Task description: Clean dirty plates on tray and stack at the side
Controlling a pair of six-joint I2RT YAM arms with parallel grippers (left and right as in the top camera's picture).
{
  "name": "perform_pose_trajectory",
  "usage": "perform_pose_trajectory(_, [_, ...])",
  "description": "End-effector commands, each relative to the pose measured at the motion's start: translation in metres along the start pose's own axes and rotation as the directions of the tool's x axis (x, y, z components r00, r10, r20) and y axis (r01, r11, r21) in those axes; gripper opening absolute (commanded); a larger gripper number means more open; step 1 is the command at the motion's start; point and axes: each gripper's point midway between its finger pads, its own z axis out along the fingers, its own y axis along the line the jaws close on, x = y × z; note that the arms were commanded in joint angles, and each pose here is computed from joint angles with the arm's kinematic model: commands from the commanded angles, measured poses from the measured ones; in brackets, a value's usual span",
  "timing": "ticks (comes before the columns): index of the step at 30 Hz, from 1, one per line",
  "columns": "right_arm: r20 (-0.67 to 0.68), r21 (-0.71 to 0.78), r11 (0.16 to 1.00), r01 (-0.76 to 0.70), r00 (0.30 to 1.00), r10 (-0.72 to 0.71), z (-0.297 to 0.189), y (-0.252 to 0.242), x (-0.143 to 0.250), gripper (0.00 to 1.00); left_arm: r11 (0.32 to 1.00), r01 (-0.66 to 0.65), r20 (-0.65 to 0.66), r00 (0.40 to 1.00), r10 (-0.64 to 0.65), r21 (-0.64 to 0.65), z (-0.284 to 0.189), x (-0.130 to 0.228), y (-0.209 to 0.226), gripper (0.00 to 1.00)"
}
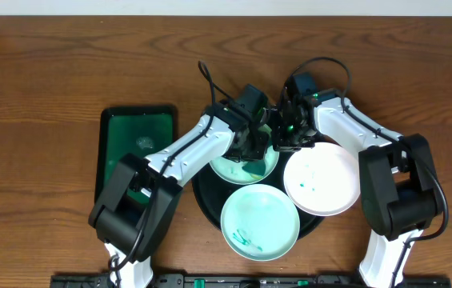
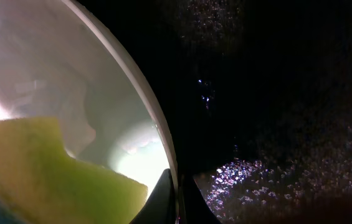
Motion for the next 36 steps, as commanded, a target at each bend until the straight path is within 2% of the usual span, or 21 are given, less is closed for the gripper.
perform_pose_trajectory(1, [0.0,0.06,0.998,-0.03,1.0,0.03,0.002,-0.019,-0.001,0.01,0.999,0.021,0.005,1.0,-0.022,0.037,-0.003,-0.01,0.0,0.08])
perform_pose_trajectory(4, [-0.001,0.061,0.998,-0.031,1.0,0.031,0.002,-0.019,-0.001,0.01,0.995,0.097,-0.007,0.995,-0.096,0.029,0.002,-0.014,0.016,0.07])
perform_pose_trajectory(11, [-0.003,0.061,0.998,-0.031,0.999,0.032,0.002,-0.02,0.0,0.01,0.96,0.256,-0.172,0.957,-0.235,0.114,0.038,-0.003,0.044,0.07])
perform_pose_trajectory(16, [-0.004,0.062,0.998,-0.032,0.999,0.032,0.002,-0.02,0.0,0.01,0.951,0.298,-0.145,0.948,-0.284,0.085,0.035,-0.011,0.067,0.07])
perform_pose_trajectory(20, [-0.003,0.069,0.997,-0.031,0.999,0.032,0.002,-0.021,0.0,0.01,0.933,0.353,-0.077,0.931,-0.357,-0.066,0.027,-0.015,0.107,0.07])
perform_pose_trajectory(27, [-0.002,0.072,0.997,-0.031,0.999,0.032,0.002,-0.021,0.0,0.01,0.88,0.375,0.011,0.921,-0.389,-0.293,0.014,-0.014,0.157,0.07])
perform_pose_trajectory(32, [-0.005,0.073,0.997,-0.032,0.999,0.033,0.002,-0.022,0.001,0.01,0.809,0.423,0.095,0.901,-0.423,-0.409,0.002,-0.017,0.178,0.07])
perform_pose_trajectory(36, [-0.009,0.074,0.997,-0.033,0.999,0.034,0.002,-0.022,0.002,0.01,0.727,0.487,0.168,0.867,-0.469,-0.484,-0.011,-0.016,0.192,0.07])
